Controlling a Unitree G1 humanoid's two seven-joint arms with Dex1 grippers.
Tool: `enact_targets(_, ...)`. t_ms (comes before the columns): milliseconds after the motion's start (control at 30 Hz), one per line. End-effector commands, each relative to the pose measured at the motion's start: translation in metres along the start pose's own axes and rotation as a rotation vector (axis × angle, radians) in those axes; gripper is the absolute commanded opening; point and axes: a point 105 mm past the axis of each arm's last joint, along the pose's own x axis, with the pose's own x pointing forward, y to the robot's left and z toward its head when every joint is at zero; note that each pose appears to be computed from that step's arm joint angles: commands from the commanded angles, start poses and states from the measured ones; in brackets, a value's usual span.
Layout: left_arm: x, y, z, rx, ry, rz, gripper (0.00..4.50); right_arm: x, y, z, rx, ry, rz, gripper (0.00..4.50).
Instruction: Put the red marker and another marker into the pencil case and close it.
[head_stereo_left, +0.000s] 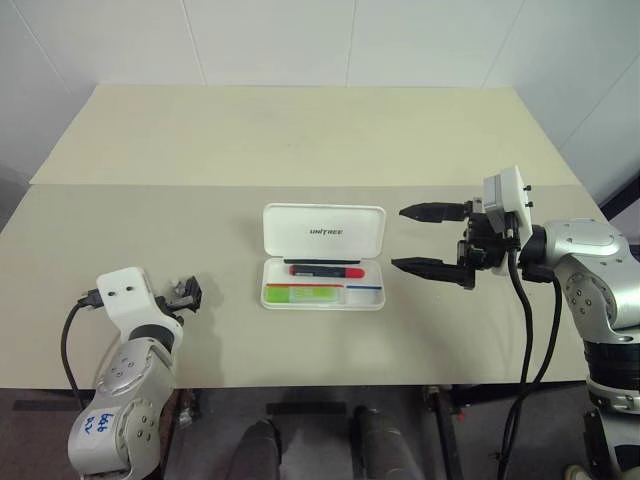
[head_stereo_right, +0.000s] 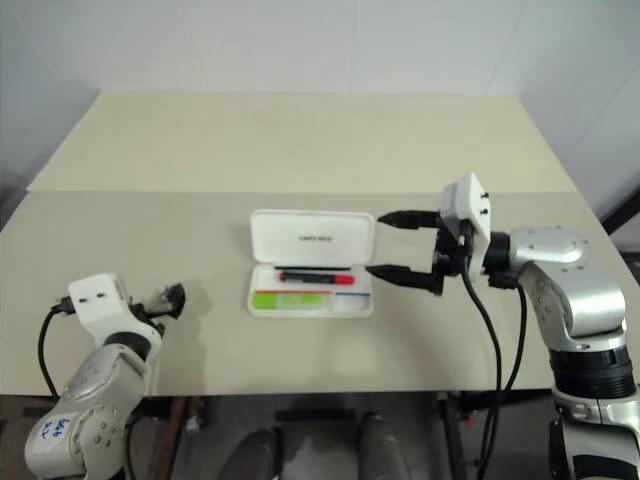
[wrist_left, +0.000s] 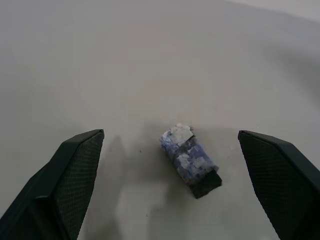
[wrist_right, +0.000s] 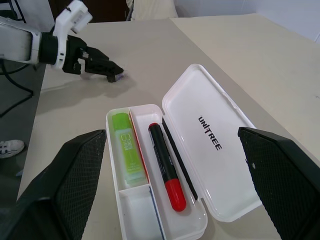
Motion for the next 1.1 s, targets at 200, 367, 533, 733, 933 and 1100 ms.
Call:
enact_targets(200,0.017,-0.016,-0.007,0.026,0.068,-0.029,4.5,-0.007,0.008,0.024,-0.102,-0.027,0.018,4.45)
enact_targets(367,0.02,-0.022,-0.011,0.016,0.098,-0.063,4.5,-0.005,0.012,0.031,-0.121,-0.049,0.009,4.45)
enact_targets(533,0.019,-0.021,-0.011,0.024,0.105,-0.063,3.26,-0.004,0.011,0.034,-0.135,-0.06,0.001,4.5)
enact_targets(733,0.016,-0.014,-0.011,0.033,0.108,-0.04,1.31,-0.002,0.009,0.039,-0.152,-0.079,0.001,4.5)
enact_targets(933,0.018,-0.013,-0.003,0.019,0.059,-0.035,0.33,0.0,0.006,0.039,-0.158,-0.085,0.002,4.5)
enact_targets(1100,0.02,-0.028,0.028,0.016,-0.118,-0.135,0.33,0.001,0.004,0.036,-0.158,-0.088,-0.006,4.5)
